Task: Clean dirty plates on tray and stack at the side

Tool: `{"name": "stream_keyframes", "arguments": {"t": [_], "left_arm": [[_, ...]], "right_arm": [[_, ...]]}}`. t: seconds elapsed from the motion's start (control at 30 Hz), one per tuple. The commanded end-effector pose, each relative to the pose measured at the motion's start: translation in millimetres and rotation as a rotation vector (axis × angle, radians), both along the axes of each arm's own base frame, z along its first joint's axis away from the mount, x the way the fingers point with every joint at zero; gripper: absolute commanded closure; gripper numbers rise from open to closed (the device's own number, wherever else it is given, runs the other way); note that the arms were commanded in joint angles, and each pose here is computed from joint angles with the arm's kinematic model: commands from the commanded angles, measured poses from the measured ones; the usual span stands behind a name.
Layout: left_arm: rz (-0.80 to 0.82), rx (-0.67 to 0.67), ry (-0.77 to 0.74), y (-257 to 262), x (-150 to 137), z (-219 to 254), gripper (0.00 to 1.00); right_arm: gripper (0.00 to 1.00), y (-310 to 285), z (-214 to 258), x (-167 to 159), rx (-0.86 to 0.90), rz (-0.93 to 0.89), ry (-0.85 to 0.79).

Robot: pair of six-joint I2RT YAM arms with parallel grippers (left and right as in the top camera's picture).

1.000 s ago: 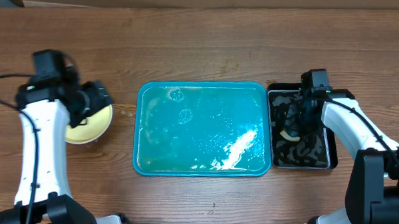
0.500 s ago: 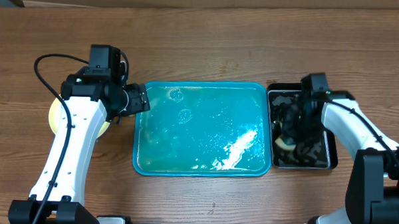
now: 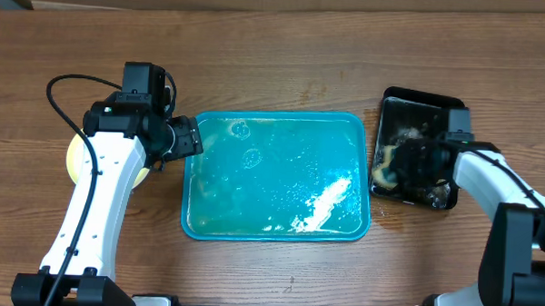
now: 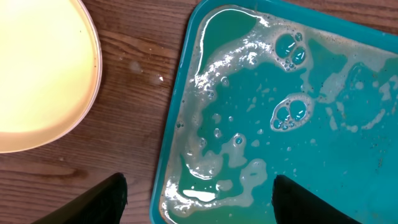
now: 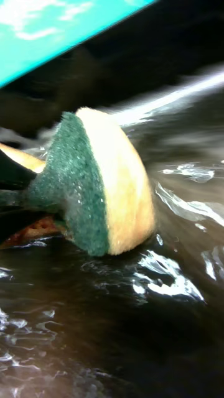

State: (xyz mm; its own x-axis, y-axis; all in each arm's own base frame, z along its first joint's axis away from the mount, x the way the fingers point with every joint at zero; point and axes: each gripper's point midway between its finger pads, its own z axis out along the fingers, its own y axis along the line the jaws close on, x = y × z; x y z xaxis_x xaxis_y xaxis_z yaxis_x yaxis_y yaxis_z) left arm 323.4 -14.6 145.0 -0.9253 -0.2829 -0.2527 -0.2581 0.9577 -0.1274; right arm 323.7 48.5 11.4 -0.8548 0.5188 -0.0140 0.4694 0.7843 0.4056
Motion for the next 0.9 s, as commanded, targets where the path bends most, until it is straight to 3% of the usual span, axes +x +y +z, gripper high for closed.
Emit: {"name": "stream_keyframes", "arguments": {"t": [0.0, 0.17, 0.3, 0.5, 0.67, 0.87], "left_arm": [[-0.016, 0.018, -0.024, 1.4, 2.7, 7.9, 0.25], [-0.017, 0.018, -0.024, 1.4, 2.8, 7.9, 0.25], [-0.017, 0.018, -0.025, 1.4, 2.9, 8.1, 0.25], [-0.017, 0.018, -0.024, 1.4, 2.7, 7.9, 0.25], [-0.017, 0.018, -0.025, 1.4, 2.9, 8.0, 0.25], [-0.017, 0.018, -0.024, 1.4, 2.8, 7.9, 0.26]], "right_arm": [[0.96, 23.1, -9.8, -31.1, -0.002, 0.092, 0.106], [0.96, -19.1, -21.0, -77.7, -0.324, 0.089, 0.302], [0.96, -48.7, -19.8, -84.1, -0.428, 0.027, 0.342], [0.96, -74.2, -15.9, -58.5, -0.402, -0.109, 0.272], [0.96, -49.0, 3.6, -21.1, -0.280, 0.074, 0.128], [0.96, -33.8, 18.1, 2.4, -0.234, 0.108, 0.043]]}}
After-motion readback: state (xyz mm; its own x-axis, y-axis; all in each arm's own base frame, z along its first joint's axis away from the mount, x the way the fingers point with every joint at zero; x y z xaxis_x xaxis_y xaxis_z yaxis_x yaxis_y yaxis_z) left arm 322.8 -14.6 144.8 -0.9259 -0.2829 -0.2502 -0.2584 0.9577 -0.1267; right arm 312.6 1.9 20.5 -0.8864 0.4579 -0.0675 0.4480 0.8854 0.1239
